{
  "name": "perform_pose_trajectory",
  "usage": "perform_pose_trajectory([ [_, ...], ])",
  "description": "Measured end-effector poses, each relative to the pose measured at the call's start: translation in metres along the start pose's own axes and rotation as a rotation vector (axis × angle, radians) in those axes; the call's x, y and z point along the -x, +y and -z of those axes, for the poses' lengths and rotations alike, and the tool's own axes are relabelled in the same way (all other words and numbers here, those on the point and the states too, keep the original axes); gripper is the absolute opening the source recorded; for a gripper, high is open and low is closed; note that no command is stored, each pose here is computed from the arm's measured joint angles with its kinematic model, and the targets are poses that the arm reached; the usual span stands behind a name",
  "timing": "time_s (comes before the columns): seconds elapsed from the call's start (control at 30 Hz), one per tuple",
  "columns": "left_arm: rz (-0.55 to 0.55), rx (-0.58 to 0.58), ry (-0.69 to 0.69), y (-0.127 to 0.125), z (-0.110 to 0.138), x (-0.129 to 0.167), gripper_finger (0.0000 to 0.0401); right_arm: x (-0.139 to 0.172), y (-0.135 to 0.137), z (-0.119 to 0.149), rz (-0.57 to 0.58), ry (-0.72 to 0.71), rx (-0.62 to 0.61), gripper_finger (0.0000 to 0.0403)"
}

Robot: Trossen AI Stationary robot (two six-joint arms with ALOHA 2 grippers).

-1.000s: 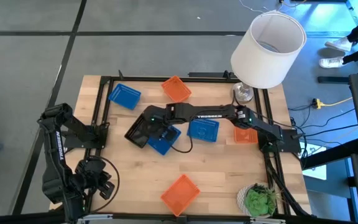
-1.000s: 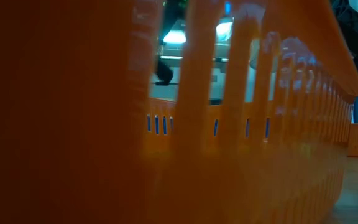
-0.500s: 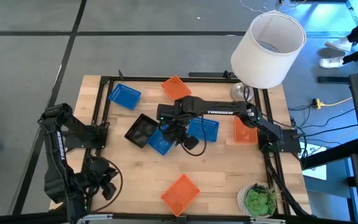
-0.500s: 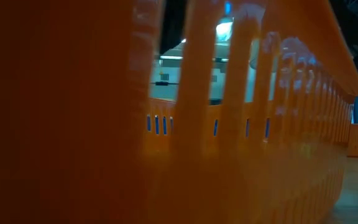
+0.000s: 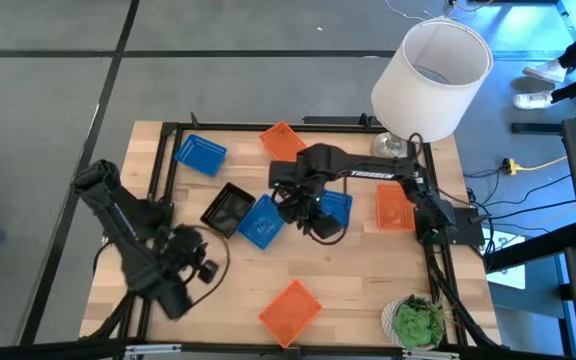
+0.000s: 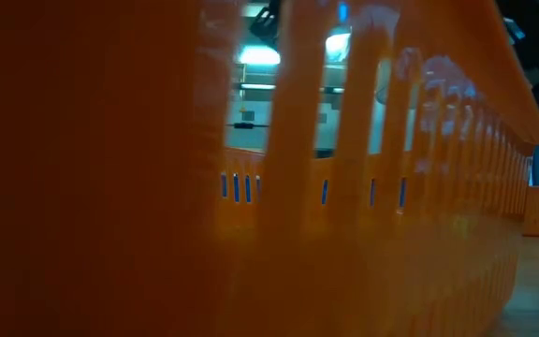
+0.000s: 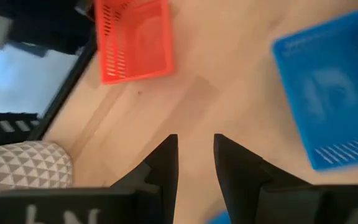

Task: Stack baskets by color
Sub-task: Stack the top blue bin on the middle blue bin

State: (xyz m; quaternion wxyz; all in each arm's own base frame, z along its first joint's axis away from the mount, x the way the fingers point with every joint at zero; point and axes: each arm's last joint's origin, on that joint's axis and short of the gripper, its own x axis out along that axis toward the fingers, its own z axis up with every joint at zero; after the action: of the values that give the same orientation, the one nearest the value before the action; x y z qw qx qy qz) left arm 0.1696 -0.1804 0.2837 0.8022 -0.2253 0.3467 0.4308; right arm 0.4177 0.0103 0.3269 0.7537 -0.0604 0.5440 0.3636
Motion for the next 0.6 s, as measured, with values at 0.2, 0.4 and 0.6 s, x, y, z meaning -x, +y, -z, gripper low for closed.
perform_pose_trajectory([
  [0.2, -0.067, -0.023, 0.007, 0.002, -0.036, -0.018, 0.0064, 0.032, 0.017, 0.006, 0.194, 0.021, -0.120, 0.0102],
  [0.4, -0.166, 0.122, 0.048, 0.012, -0.078, -0.040, 0.0064, 0.066, 0.033, 0.016, 0.434, -0.009, -0.397, 0.0102],
  [0.6, -0.304, 0.163, 0.204, 0.025, -0.116, -0.073, 0.0064, 0.099, 0.049, 0.030, 0.750, -0.056, -0.598, 0.0102],
])
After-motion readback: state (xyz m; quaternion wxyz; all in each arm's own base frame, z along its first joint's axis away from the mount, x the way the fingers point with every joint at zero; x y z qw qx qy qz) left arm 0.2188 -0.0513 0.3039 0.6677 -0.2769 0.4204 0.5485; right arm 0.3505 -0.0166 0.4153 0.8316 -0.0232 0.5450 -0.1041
